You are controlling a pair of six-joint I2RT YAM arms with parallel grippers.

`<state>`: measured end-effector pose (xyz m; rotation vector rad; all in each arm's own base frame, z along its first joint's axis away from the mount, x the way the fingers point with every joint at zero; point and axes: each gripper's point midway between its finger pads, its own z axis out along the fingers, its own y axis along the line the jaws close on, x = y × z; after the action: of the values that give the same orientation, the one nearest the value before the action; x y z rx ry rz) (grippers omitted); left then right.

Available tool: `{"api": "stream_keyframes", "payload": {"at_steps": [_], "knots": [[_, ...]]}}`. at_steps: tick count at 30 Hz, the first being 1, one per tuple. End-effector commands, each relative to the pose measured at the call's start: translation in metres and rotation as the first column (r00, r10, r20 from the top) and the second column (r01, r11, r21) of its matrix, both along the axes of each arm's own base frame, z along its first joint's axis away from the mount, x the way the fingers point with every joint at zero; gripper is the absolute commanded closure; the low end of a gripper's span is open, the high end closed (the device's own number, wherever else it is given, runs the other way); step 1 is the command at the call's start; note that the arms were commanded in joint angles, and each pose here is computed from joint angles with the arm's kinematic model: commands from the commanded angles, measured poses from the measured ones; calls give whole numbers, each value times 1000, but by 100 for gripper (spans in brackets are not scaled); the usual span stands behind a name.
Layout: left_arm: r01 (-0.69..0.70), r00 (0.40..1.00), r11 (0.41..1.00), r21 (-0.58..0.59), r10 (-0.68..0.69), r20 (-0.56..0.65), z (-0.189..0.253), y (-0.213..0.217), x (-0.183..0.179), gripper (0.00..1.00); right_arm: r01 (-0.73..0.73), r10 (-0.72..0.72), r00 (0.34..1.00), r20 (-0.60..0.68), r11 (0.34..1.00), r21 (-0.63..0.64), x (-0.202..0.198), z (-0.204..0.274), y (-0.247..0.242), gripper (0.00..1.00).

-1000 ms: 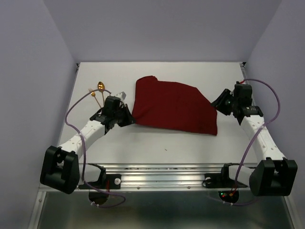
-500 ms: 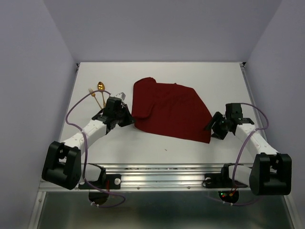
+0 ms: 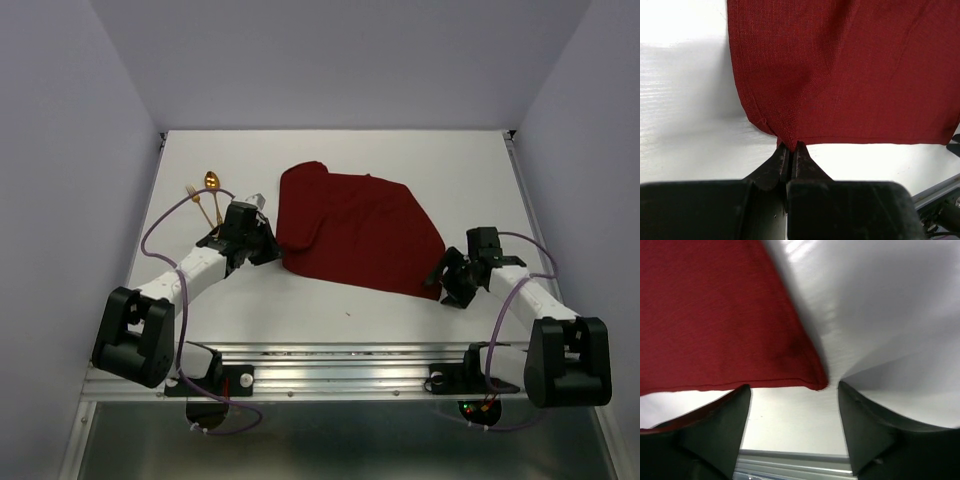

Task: Fold the napkin into a case and place the utensils inside
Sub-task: Flatten out the crumpled napkin at the center of the board.

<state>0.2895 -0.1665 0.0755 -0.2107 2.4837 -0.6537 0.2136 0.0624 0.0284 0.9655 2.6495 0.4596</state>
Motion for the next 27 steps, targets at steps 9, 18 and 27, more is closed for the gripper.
{"api": "stream_keyframes", "payload": {"at_steps": [9,18,27], "knots": [[19,998,1000,-22,-17,65,23,-7,14,100,-30,32,999,24,997,-70,19,-31,21,73],[6,998,1000,6,-6,70,23,-1,12,100,5,21,989,148,985,-171,47,6,4,73],[3,998,1000,7,-3,65,20,1,8,100,21,-6,996,87,984,-179,22,-15,-1,39]]}}
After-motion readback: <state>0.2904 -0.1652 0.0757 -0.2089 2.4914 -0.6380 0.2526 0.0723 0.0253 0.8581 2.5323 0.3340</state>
